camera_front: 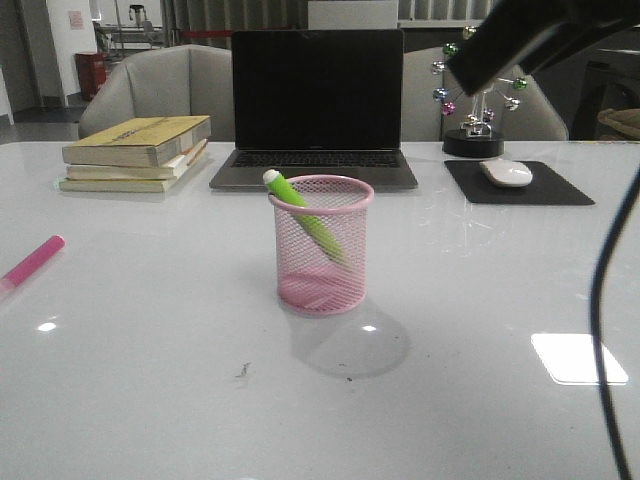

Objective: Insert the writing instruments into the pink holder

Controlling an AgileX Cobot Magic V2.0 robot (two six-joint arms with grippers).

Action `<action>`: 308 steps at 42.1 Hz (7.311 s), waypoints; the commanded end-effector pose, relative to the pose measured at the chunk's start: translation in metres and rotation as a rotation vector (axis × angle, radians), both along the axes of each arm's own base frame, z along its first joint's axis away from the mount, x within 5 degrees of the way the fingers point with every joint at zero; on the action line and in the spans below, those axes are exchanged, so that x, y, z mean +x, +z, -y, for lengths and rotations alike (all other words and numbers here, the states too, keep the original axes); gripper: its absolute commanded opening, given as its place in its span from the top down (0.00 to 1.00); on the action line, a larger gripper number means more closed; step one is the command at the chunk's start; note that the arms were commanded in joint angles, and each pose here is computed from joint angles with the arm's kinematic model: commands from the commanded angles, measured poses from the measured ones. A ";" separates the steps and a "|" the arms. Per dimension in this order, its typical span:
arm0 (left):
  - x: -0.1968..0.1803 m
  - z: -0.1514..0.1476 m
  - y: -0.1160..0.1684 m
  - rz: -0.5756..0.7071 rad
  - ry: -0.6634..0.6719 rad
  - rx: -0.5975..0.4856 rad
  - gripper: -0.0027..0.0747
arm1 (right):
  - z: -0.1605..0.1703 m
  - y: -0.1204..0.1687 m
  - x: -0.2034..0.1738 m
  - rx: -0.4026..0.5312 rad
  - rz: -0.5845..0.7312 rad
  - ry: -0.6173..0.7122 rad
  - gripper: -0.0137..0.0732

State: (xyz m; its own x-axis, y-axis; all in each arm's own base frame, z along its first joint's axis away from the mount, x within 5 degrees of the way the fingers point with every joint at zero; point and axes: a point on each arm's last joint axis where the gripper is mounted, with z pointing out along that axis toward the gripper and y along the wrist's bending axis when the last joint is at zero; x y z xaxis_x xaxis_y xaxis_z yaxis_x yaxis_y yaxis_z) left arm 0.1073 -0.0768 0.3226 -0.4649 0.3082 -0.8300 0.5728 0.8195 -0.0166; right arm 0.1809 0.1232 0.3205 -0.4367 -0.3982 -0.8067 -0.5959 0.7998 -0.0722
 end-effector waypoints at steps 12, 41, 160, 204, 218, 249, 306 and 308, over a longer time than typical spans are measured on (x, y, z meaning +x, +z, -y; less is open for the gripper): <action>0.003 0.004 0.014 0.079 -0.008 -0.067 0.28 | 0.036 0.031 -0.048 0.022 -0.032 -0.046 0.34; 0.003 0.004 0.016 0.097 -0.008 -0.084 0.28 | 0.063 0.022 -0.089 0.094 -0.026 -0.080 0.39; 0.328 -0.033 -0.067 -0.426 0.501 0.150 0.85 | 0.063 0.022 -0.089 0.094 -0.027 -0.080 0.39; 0.135 0.137 -0.013 0.662 0.026 -0.590 0.85 | 0.063 0.022 -0.089 0.094 -0.027 -0.080 0.39; 0.165 0.189 -0.059 0.716 0.001 -0.619 0.85 | 0.063 0.022 -0.089 0.094 -0.027 -0.080 0.39; 0.177 0.202 -0.090 0.638 -0.008 -0.547 0.47 | 0.063 0.022 -0.089 0.094 -0.027 -0.080 0.39; -0.028 -0.016 0.047 0.151 -0.109 0.031 0.47 | 0.063 0.022 -0.089 0.095 -0.025 -0.080 0.39; -0.038 -0.024 0.041 0.163 -0.104 0.041 0.47 | 0.063 0.022 -0.089 0.095 -0.025 -0.080 0.39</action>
